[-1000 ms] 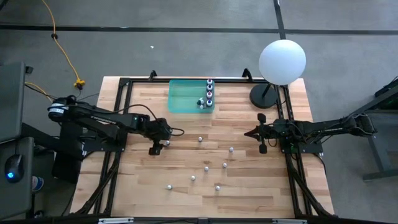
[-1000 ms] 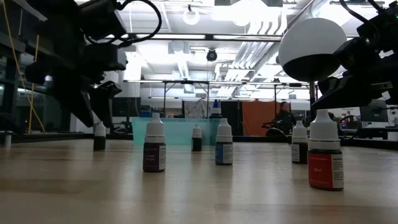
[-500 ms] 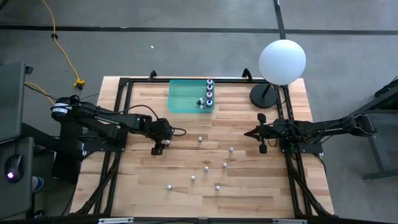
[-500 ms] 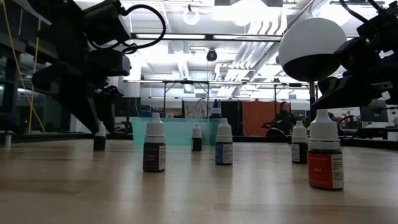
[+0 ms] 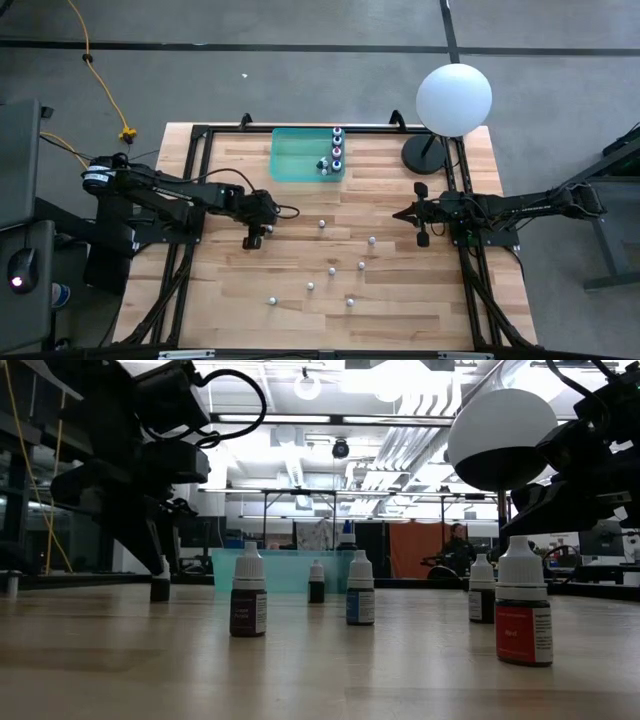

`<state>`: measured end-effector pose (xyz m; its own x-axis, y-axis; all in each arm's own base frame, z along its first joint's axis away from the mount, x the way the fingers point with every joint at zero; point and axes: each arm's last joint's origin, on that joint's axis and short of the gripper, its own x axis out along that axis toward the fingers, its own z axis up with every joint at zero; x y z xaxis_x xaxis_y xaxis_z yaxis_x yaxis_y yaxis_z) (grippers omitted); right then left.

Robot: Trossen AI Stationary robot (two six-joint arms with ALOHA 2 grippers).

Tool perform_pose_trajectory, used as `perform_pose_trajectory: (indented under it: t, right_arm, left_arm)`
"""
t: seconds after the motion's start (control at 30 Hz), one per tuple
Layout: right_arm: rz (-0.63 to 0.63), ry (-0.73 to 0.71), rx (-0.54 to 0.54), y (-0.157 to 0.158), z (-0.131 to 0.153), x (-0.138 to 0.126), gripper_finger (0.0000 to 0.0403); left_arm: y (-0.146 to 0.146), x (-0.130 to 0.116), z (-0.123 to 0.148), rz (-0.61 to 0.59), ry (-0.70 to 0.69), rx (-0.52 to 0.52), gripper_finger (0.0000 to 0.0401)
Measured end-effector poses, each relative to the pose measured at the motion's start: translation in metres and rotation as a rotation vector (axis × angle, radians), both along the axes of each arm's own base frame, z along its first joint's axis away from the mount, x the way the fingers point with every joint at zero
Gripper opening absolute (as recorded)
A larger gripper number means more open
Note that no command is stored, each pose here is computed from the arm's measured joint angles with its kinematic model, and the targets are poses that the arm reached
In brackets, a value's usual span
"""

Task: Pick & Place food coloring
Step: Put the small black food coloring bottle into the blue transparent bin

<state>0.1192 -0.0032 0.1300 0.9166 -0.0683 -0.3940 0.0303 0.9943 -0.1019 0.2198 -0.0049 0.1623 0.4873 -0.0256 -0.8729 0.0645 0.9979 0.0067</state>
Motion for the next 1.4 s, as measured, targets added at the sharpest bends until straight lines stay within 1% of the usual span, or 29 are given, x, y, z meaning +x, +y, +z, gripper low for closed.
perform_pose_trajectory:
  t: [0.33, 0.6, 0.77, 0.97, 1.17, 1.3, 1.4]
  right_arm:
    - [0.0, 0.0, 0.0, 0.0, 0.0, 0.0, 0.0]
    - [0.0, 0.0, 0.0, 0.0, 0.0, 0.0, 0.0]
    - [0.0, 0.0, 0.0, 0.0, 0.0, 0.0, 0.0]
    - [0.0, 0.0, 0.0, 0.0, 0.0, 0.0, 0.0]
    - [0.0, 0.0, 0.0, 0.0, 0.0, 0.0, 0.0]
    - [0.001, 0.0, 0.0, 0.0, 0.0, 0.0, 0.0]
    - [0.001, 0.0, 0.0, 0.0, 0.0, 0.0, 0.0]
  left_arm:
    - [-0.001, -0.001, 0.0, -0.006, 0.008, -0.018, 0.0087]
    - [-0.001, 0.0, 0.001, 0.012, -0.003, -0.029, 0.0029]
    - [-0.001, 0.004, 0.006, 0.015, -0.018, -0.031, 0.0031]
    - [-0.001, 0.012, 0.028, 0.015, -0.106, -0.032, 0.0035]
    - [0.001, 0.012, 0.061, 0.053, -0.241, 0.018, 0.0034]
    - [0.011, 0.008, 0.083, 0.133, -0.341, 0.074, 0.0033]
    - [0.024, 0.004, 0.095, 0.234, -0.392, 0.102, 0.0033]
